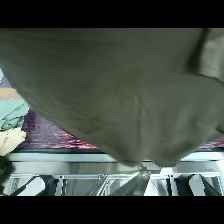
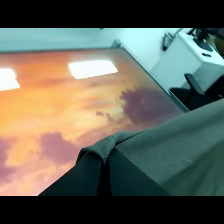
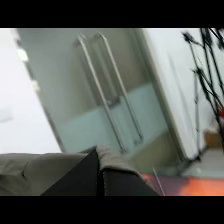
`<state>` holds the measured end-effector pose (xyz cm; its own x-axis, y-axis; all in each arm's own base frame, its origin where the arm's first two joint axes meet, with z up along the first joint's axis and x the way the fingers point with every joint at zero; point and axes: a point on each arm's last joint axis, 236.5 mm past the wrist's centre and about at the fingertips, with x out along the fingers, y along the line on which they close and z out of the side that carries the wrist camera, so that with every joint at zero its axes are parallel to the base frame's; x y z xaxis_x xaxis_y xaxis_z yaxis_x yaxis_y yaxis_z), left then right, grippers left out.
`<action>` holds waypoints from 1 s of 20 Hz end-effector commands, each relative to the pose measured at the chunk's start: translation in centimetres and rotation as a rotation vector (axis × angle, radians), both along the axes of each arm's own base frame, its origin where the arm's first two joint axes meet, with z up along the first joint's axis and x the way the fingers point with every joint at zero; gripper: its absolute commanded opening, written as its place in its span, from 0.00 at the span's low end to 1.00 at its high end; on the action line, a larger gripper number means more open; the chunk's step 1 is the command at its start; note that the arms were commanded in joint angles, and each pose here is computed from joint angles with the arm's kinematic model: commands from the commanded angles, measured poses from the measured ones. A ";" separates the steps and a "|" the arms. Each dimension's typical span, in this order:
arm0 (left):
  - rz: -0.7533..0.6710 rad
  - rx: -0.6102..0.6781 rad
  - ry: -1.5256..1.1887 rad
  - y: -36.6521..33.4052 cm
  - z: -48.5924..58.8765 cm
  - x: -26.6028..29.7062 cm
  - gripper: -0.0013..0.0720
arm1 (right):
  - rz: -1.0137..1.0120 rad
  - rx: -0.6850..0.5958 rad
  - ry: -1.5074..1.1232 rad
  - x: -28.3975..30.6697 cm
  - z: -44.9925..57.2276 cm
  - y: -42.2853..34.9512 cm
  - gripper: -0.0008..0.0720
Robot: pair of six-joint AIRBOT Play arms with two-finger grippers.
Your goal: Fold the shirts.
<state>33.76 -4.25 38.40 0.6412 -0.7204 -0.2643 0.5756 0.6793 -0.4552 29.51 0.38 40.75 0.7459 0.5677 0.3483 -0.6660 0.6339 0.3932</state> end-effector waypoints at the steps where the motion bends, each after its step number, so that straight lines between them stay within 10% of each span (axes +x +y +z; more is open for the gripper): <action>1: -0.037 0.027 0.251 0.9 -8.3 5.8 0.05 | -0.064 -0.111 0.223 8.0 -7.9 0.0 0.04; 10: 0.008 -0.075 0.800 3.2 -35.4 15.1 0.05 | 0.078 0.182 0.813 22.0 -35.7 0.4 0.04; 20: 0.019 -0.004 1.068 5.0 -43.6 14.2 0.04 | 0.222 0.218 1.189 17.7 -46.1 1.9 0.04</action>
<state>49.60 -0.39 -2.72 0.1782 -0.7589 -0.6264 -0.0646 0.6262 -0.7770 49.46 1.86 -2.49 0.6508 0.7022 -0.2887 0.0088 0.3733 0.9277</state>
